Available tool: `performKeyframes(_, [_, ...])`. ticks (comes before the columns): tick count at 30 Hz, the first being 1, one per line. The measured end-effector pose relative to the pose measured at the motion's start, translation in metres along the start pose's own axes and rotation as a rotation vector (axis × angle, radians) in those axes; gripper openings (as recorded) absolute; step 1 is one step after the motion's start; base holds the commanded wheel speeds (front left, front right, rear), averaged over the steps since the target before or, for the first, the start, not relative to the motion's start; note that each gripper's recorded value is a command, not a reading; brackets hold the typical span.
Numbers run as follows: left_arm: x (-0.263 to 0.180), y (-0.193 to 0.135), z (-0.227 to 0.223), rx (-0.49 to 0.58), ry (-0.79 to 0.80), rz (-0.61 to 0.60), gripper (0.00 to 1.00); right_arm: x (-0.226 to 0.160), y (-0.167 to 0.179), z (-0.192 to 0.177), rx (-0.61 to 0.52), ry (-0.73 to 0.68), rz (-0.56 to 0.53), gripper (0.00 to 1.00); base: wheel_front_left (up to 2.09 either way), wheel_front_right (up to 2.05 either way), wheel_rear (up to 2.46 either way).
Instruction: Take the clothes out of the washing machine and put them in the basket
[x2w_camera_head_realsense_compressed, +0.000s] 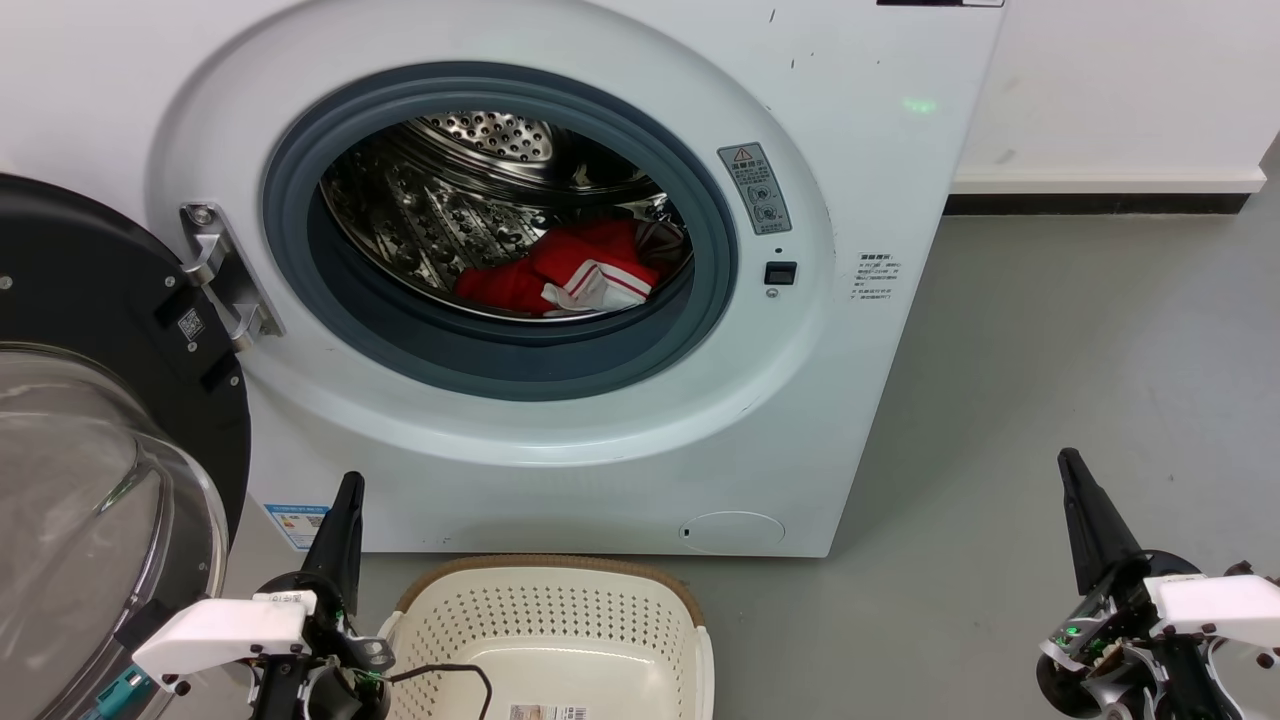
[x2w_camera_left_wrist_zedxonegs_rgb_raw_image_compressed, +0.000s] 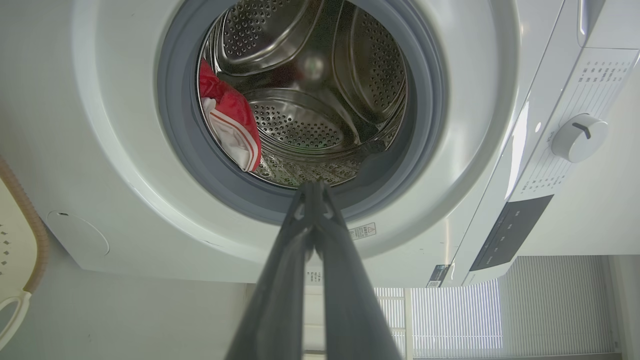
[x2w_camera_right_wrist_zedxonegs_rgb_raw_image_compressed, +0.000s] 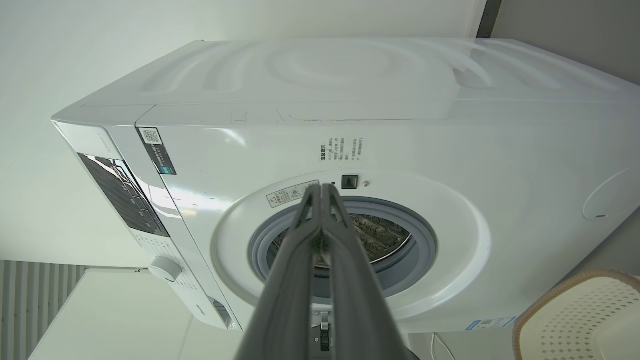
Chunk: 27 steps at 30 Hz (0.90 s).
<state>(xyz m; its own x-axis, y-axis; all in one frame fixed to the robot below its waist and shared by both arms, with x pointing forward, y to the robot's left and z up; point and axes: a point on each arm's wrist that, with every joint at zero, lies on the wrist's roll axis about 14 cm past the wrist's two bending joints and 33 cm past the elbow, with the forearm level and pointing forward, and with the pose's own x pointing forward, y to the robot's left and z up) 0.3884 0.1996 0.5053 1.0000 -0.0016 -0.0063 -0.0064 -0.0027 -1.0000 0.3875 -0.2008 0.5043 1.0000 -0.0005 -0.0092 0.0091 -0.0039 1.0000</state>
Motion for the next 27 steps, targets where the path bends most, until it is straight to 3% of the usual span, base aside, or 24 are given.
performKeyframes(26, [0.0000,0.0000,0.0000,0.000,0.000,0.000,0.00,0.0000,0.0000,0.0000,0.000,0.000,0.000,0.00,0.00,0.00,0.00])
performKeyframes(27, [-0.0007,0.0024,-0.0002,-0.001,0.000,0.007,1.00,-0.0008,-0.0022,0.0001,0.001,0.000,-0.006,1.00,0.00,0.00,0.00])
